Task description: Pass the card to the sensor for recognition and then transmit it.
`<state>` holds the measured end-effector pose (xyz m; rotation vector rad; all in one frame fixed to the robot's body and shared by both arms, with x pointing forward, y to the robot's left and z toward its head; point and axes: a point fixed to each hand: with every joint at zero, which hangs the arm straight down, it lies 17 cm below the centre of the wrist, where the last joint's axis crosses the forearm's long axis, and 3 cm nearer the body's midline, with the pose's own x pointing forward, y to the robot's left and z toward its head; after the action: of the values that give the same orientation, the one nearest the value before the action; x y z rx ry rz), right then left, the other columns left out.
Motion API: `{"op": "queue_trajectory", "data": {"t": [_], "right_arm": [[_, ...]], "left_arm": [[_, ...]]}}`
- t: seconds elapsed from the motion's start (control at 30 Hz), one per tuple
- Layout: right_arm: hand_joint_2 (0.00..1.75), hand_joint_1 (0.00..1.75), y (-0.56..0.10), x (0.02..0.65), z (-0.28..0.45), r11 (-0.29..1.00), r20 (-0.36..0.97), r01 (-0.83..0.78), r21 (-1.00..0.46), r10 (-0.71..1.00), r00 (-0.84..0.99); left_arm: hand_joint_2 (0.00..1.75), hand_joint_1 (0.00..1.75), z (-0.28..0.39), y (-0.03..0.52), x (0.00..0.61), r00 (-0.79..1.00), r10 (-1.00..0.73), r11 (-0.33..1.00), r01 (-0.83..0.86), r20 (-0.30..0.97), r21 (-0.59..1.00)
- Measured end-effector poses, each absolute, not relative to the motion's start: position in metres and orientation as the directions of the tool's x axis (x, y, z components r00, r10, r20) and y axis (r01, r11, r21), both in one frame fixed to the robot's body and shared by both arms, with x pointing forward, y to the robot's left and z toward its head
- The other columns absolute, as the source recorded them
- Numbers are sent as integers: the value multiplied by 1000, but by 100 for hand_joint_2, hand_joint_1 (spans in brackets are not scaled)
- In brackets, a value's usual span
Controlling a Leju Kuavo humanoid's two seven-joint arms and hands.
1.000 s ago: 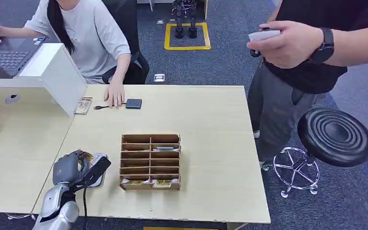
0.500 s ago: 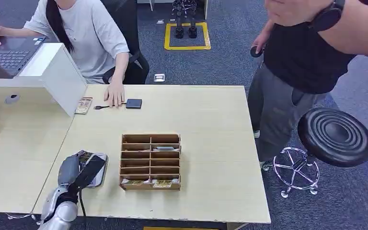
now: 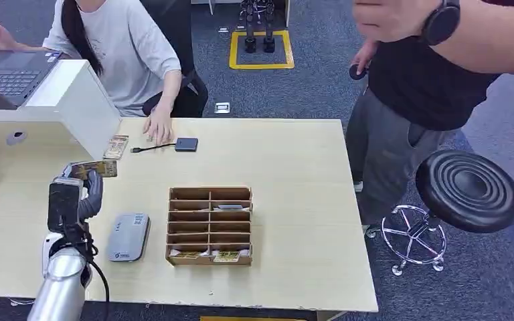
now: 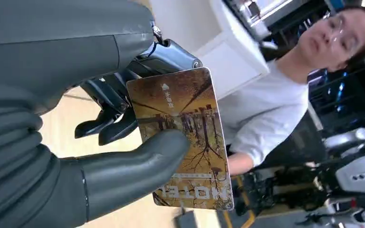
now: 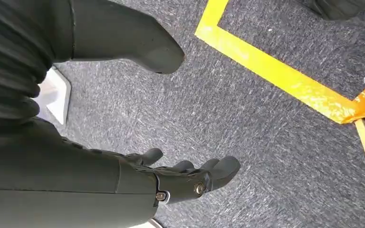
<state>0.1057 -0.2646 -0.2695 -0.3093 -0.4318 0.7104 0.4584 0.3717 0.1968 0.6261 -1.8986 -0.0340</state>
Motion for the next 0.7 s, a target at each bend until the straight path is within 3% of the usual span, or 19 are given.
{"op": "queue_trajectory", "data": {"t": [0.7], "right_arm": [[175, 0, -264, 108, -269, 719, 279, -558, -415, 684, 674]], "left_arm": [[175, 175, 208, 378, 458, -295, -441, 855, -426, 847, 296]]}}
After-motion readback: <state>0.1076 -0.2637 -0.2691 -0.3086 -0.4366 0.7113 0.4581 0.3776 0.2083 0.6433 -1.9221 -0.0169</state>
